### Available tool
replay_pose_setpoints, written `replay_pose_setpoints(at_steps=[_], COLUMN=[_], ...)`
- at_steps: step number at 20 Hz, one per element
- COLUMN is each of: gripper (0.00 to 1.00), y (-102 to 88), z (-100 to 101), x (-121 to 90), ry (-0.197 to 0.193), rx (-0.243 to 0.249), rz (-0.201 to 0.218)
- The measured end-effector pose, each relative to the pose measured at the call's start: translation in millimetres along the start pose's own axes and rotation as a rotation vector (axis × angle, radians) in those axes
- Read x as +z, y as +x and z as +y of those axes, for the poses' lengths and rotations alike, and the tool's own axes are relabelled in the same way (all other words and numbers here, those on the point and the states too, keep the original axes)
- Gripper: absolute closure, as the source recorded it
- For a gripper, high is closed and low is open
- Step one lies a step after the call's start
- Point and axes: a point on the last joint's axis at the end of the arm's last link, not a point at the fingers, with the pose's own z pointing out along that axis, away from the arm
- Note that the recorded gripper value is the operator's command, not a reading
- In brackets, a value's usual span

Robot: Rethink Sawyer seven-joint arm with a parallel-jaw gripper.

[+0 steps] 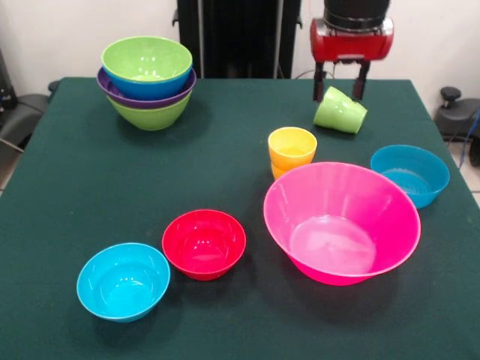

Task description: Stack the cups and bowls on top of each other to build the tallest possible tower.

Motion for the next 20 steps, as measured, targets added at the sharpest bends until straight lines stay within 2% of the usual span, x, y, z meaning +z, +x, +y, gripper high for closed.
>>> replay_pose_setpoints(at_steps=[3,4,7,13,17,20], gripper=[0.0,0.0,0.0,0.0,0.0,0.0], y=[-22.7,-41.4,-74.2,-128.6,-157.0,-163.7], z=[4,9,17,38,54,60], x=[4,7,13,25,34,38], ry=[0.007,0.01,0.008,-0.006,-0.015,-0.015], rx=[0.005,0.01,0.023,0.045,0.054,0.055], rz=[-0.009,-0.014,-0.021,-0.043,-0.063,-0.074])
